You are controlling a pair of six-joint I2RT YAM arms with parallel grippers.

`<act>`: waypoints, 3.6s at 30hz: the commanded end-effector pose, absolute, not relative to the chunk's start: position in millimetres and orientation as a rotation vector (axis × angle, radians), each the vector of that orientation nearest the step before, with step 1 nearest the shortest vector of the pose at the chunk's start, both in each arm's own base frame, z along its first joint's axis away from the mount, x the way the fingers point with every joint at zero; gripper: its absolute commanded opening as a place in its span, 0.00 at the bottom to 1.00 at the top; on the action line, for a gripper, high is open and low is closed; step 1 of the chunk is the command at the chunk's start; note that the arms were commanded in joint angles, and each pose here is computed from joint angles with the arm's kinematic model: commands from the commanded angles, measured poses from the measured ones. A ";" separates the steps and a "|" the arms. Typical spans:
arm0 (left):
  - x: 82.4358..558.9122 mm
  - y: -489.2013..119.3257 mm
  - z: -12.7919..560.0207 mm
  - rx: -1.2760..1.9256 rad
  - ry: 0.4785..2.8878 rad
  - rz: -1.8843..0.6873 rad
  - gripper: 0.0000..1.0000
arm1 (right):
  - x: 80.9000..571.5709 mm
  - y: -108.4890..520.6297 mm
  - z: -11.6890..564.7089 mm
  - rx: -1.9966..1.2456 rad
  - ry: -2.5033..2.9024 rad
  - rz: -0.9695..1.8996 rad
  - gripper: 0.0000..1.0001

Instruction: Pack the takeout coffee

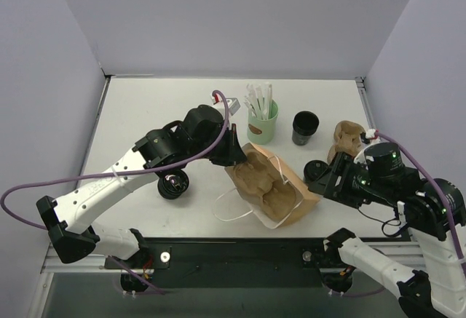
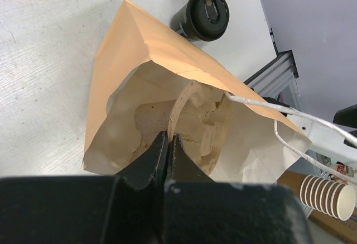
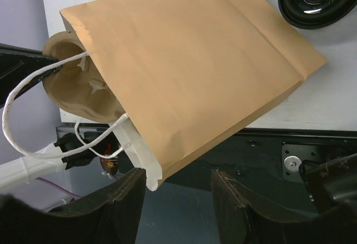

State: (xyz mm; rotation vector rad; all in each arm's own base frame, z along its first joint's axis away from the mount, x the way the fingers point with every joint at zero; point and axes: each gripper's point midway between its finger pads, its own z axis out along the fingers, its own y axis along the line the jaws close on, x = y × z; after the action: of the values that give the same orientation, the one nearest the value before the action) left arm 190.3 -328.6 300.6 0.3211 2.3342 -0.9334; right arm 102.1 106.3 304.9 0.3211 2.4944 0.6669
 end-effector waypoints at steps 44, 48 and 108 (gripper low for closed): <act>201.0 -303.3 354.7 0.231 2.120 -0.894 0.00 | 108.0 121.6 284.1 0.196 2.512 0.245 0.00; 200.5 -291.9 365.7 0.220 2.122 -0.851 0.00 | 116.6 147.8 294.8 0.057 2.473 0.362 0.00; 281.8 -335.8 419.3 0.853 1.770 -1.202 0.00 | 153.1 147.4 325.7 0.009 2.354 0.918 0.71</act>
State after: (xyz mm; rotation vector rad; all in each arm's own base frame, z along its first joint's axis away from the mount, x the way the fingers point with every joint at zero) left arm 282.7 -321.8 387.2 0.6945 1.9557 -1.1287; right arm 162.7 166.1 321.4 0.0186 2.3370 1.0457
